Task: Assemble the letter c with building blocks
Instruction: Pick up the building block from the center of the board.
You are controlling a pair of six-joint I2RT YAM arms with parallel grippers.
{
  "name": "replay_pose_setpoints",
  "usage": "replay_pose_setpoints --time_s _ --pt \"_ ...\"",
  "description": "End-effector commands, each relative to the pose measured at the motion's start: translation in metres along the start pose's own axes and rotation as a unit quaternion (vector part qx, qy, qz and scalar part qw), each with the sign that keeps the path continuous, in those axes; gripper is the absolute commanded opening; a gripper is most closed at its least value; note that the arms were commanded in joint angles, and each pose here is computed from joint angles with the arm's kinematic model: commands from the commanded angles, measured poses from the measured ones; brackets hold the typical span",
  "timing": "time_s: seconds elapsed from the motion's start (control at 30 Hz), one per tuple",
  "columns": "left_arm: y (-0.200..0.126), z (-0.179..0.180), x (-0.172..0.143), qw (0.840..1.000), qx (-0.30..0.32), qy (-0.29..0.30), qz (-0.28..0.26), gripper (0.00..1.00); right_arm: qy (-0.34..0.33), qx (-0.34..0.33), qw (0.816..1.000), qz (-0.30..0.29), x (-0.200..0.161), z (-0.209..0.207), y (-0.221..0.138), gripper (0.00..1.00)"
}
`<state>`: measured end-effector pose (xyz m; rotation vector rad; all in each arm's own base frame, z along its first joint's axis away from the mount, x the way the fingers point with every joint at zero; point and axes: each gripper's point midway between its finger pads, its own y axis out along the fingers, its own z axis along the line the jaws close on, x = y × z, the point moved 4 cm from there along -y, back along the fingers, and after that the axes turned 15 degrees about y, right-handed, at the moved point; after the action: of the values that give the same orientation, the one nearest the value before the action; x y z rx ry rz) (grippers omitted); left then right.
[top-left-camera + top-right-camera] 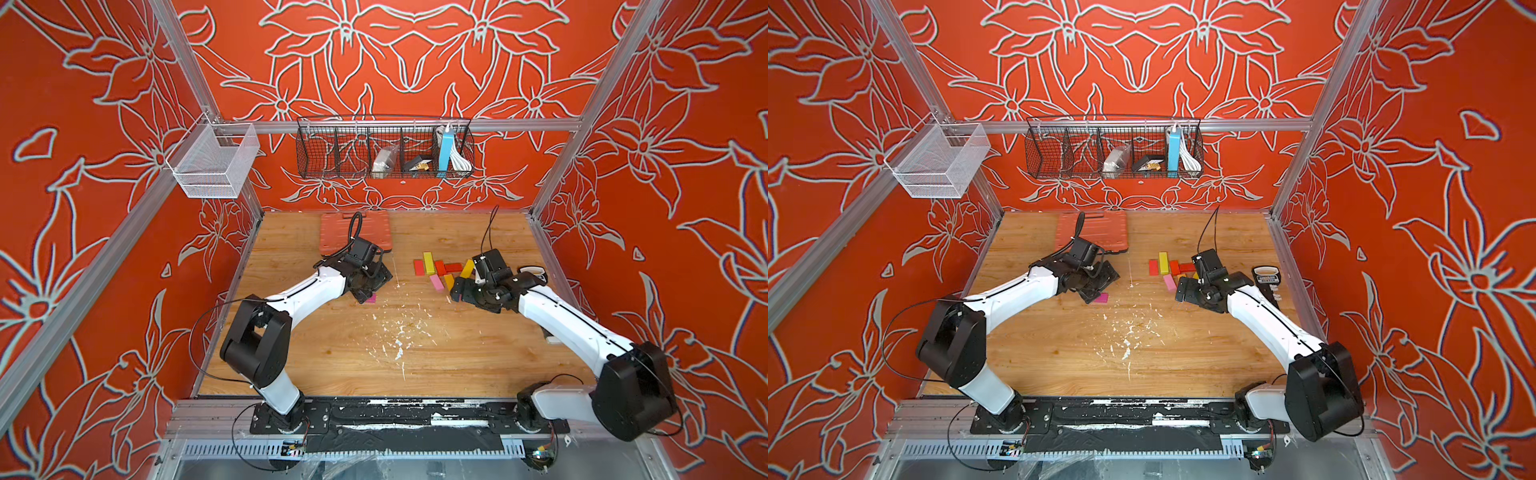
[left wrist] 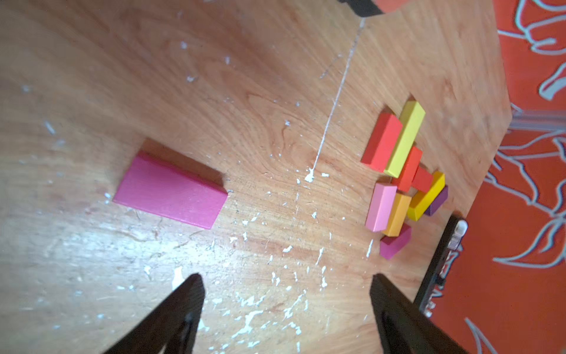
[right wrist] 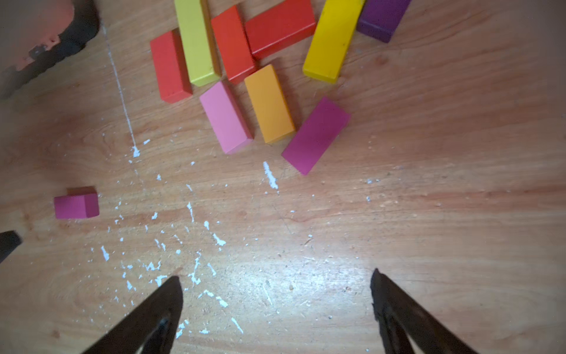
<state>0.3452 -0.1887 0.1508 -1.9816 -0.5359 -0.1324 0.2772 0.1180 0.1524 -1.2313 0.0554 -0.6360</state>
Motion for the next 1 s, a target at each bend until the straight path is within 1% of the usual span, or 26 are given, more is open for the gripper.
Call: replay_pose_setpoints --time_s 0.0,0.1,0.17,0.23,0.37,0.5,0.6,0.73,0.97 --pt "-0.016 -0.004 -0.002 0.986 -0.003 0.167 0.023 0.88 0.014 -0.035 0.999 -0.003 0.008 -0.013 -0.002 0.98" --pt "-0.017 -0.014 0.004 0.976 -0.009 0.217 0.034 0.89 0.024 -0.042 0.999 0.002 0.011 -0.018 0.002 0.98" --pt "-0.014 -0.022 0.009 0.972 -0.014 0.231 0.04 0.9 0.025 -0.039 0.999 0.01 0.01 -0.018 0.005 0.98" --pt "-0.008 -0.034 0.013 0.968 -0.02 0.247 0.049 0.9 0.024 -0.038 0.999 0.015 0.008 -0.019 0.006 0.98" --pt "0.013 -0.051 0.017 0.958 0.002 0.279 0.067 0.91 0.031 -0.035 0.999 0.015 0.004 -0.023 0.005 0.98" --pt "0.037 -0.066 0.025 0.954 0.019 0.288 0.082 0.91 0.05 -0.024 0.998 0.016 0.0 -0.025 0.006 0.98" --pt "0.055 -0.075 0.03 0.948 0.039 0.302 0.089 0.91 0.053 -0.012 0.998 0.029 -0.006 -0.025 0.01 0.98" --pt "0.074 -0.089 0.033 0.941 0.061 0.322 0.088 0.91 0.038 -0.014 0.998 0.043 -0.01 -0.026 0.011 0.98" --pt "0.104 -0.095 0.039 0.939 0.098 0.32 0.078 0.9 0.001 -0.014 0.998 0.064 -0.013 -0.026 0.01 0.98"
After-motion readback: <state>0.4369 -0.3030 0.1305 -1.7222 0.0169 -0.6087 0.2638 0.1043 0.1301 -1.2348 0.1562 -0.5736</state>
